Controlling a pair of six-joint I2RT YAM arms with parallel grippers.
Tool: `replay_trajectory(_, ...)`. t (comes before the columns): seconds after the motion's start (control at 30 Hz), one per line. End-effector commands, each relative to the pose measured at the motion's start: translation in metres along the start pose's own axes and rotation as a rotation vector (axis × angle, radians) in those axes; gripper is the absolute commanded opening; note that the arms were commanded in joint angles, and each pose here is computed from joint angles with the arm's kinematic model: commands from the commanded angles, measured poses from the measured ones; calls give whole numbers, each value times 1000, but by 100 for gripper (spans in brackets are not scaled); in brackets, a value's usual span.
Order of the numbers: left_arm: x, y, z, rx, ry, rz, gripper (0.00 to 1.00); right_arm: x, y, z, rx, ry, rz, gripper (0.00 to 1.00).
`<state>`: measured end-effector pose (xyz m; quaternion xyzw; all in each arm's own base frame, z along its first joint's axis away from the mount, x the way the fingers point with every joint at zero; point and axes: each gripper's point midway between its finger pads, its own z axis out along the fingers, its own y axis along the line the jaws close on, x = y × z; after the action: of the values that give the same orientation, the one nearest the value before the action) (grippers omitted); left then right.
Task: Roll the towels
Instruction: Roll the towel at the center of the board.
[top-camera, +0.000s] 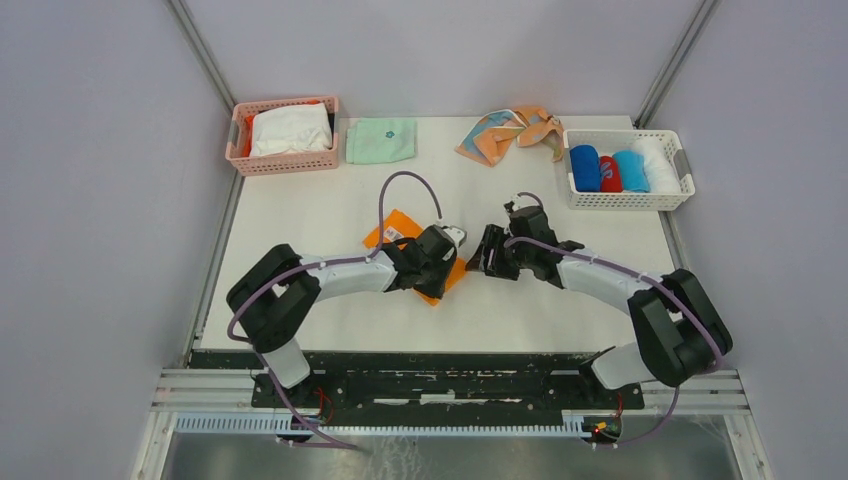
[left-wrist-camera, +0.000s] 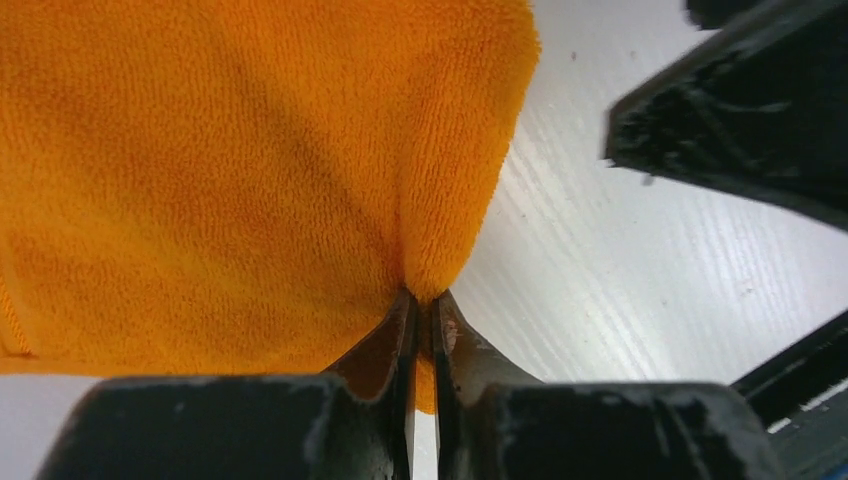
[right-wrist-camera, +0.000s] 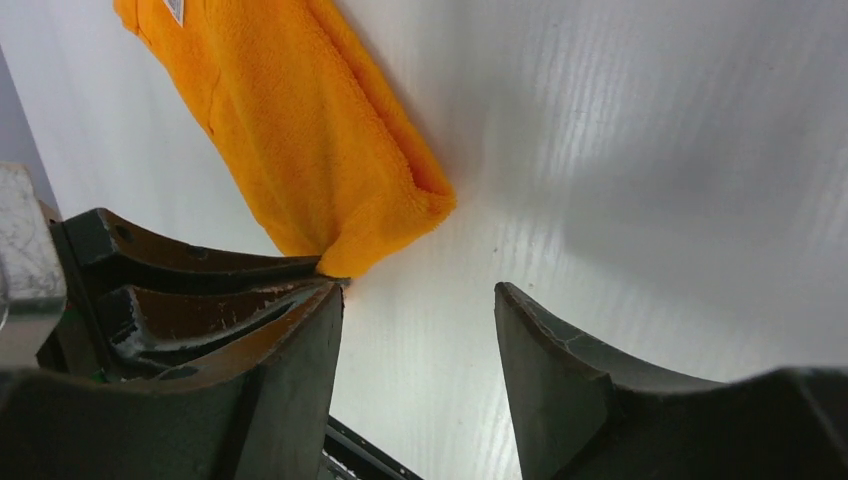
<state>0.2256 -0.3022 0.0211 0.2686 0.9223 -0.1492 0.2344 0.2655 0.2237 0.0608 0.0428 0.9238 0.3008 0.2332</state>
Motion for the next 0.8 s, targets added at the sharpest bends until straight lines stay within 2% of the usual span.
replay_trajectory(0.0, -16, -29, -7, 172, -54, -71, 12, -9, 23, 14, -90, -33, 102, 66)
replay_trajectory(0.17, -17, -26, -7, 201, -68, -120, 11, -5, 24, 36, -72, -11, 159, 66)
replay_trajectory(0.27, -18, -23, -7, 199, -70, -130, 11, -2, 13, 47, -26, -3, 190, 62)
replay_trajectory(0.37, -19, -22, -8, 196, -79, -130, 11, 3, 1, 54, 33, 9, 214, 53)
replay_trajectory(0.5, -21, -23, -12, 196, -94, -125, 15, 6, -8, 55, 108, 33, 255, 32)
replay_trajectory(0.6, -22, -25, -19, 162, -125, -101, 22, 6, -12, 51, 171, 47, 285, 20)
replay_trajectory(0.67, -22, -26, -24, 130, -151, -75, 29, 5, -13, 47, 205, 55, 302, 15)
replay_trajectory(0.77, -26, -29, -32, 68, -205, -26, 45, 3, -11, 41, 240, 73, 324, 9)
